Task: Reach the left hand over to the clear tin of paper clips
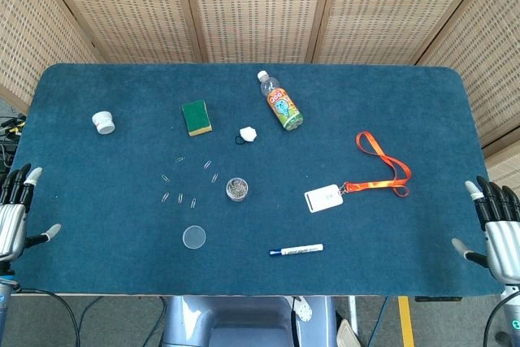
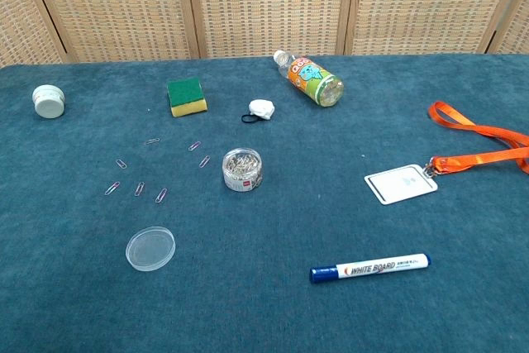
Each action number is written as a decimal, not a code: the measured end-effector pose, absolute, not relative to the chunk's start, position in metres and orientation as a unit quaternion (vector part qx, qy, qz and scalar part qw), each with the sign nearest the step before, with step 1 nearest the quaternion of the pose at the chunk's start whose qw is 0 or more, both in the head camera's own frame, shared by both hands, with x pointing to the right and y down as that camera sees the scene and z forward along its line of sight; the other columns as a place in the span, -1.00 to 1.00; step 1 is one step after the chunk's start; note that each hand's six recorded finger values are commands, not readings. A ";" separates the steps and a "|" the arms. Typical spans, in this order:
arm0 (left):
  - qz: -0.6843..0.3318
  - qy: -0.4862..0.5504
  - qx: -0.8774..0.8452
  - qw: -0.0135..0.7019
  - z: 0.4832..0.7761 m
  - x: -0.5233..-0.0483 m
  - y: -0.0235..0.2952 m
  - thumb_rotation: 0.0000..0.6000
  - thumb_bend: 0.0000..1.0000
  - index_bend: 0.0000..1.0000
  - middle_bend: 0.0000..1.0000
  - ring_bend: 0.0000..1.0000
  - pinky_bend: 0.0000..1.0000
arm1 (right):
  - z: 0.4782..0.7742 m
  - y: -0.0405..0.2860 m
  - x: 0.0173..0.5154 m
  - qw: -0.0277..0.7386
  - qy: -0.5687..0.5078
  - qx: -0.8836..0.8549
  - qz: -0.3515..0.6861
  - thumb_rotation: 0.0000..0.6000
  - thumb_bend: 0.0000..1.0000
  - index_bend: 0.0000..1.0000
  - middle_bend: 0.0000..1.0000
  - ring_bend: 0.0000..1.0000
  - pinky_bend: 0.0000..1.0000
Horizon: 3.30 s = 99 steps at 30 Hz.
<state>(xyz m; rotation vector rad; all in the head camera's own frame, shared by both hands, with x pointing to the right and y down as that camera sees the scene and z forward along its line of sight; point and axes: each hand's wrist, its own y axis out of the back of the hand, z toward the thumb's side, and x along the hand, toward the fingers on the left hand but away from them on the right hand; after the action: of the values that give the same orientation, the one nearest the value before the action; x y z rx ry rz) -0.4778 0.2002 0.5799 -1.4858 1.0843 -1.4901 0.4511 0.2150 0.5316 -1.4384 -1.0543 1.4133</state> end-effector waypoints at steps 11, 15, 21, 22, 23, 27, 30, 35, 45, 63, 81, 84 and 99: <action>-0.578 0.369 -0.616 0.387 0.607 -0.468 0.171 1.00 -0.78 -0.82 -1.00 -1.00 -1.00 | 0.533 0.213 0.448 0.409 -0.431 -0.583 0.554 1.00 -1.00 -0.99 -1.00 -1.00 -1.00; -0.559 0.331 -0.634 0.420 0.628 -0.455 0.137 1.00 -0.68 -0.33 -1.00 -1.00 -1.00 | 0.535 0.211 0.447 0.410 -0.431 -0.581 0.556 1.00 -1.00 -0.99 -1.00 -1.00 -1.00; -0.526 0.285 -0.668 0.443 0.667 -0.420 0.093 1.00 -0.48 -0.16 -1.00 -1.00 -1.00 | 0.538 0.209 0.448 0.404 -0.430 -0.578 0.564 1.00 -1.00 -0.99 -1.00 -1.00 -1.00; -0.523 0.278 -0.672 0.445 0.674 -0.414 0.088 1.00 -0.47 -0.15 -1.00 -1.00 -1.00 | 0.538 0.209 0.449 0.403 -0.430 -0.577 0.565 1.00 -1.00 -0.99 -1.00 -1.00 -1.00; -0.521 0.267 -0.676 0.448 0.682 -0.405 0.084 1.00 -0.46 -0.14 -1.00 -1.00 -1.00 | 0.539 0.209 0.450 0.402 -0.429 -0.576 0.567 1.00 -1.00 -0.99 -1.00 -1.00 -1.00; -0.520 0.230 -0.688 0.451 0.710 -0.377 0.076 1.00 -0.42 -0.12 -1.00 -1.00 -1.00 | 0.542 0.208 0.454 0.397 -0.428 -0.572 0.576 1.00 -1.00 -0.99 -1.00 -1.00 -1.00; -0.519 0.204 -0.694 0.456 0.727 -0.356 0.076 1.00 -0.40 -0.06 -1.00 -1.00 -1.00 | 0.544 0.207 0.457 0.394 -0.428 -0.568 0.582 1.00 -1.00 -0.99 -1.00 -1.00 -1.00; -0.515 0.181 -0.701 0.459 0.744 -0.333 0.079 1.00 -0.32 0.01 -1.00 -1.00 -1.00 | 0.546 0.207 0.459 0.392 -0.428 -0.565 0.586 1.00 -1.00 -0.99 -1.00 -1.00 -1.00; -0.517 0.151 -0.697 0.473 0.757 -0.313 0.079 1.00 -0.25 0.02 -1.00 -1.00 -1.00 | 0.549 0.207 0.459 0.390 -0.426 -0.565 0.589 1.00 -1.00 -0.99 -1.00 -1.00 -1.00; -0.534 0.134 -0.694 0.464 0.768 -0.313 0.080 1.00 -0.25 0.00 -1.00 -1.00 -1.00 | 0.550 0.207 0.461 0.386 -0.428 -0.565 0.591 1.00 -1.00 -0.99 -1.00 -1.00 -1.00; -0.533 0.132 -0.700 0.456 0.780 -0.303 0.084 1.00 -0.24 0.00 -1.00 -1.00 -1.00 | 0.548 0.207 0.463 0.389 -0.432 -0.563 0.588 1.00 -1.00 -0.99 -1.00 -1.00 -1.00; -0.533 0.131 -0.702 0.454 0.781 -0.303 0.085 1.00 -0.23 0.08 -1.00 -1.00 -1.00 | 0.547 0.207 0.462 0.389 -0.432 -0.563 0.587 1.00 -1.00 -0.99 -1.00 -1.00 -1.00; -0.530 0.131 -0.702 0.457 0.779 -0.306 0.085 1.00 -0.06 0.42 -1.00 -1.00 -1.00 | 0.547 0.207 0.461 0.390 -0.432 -0.565 0.584 1.00 -1.00 -0.99 -1.00 -1.00 -1.00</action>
<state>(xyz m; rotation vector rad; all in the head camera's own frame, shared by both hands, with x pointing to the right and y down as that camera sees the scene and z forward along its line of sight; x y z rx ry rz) -0.3057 0.0852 0.7793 -1.7311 0.3238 -1.3056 0.4614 0.2072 0.5472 -1.4361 -1.0976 1.4851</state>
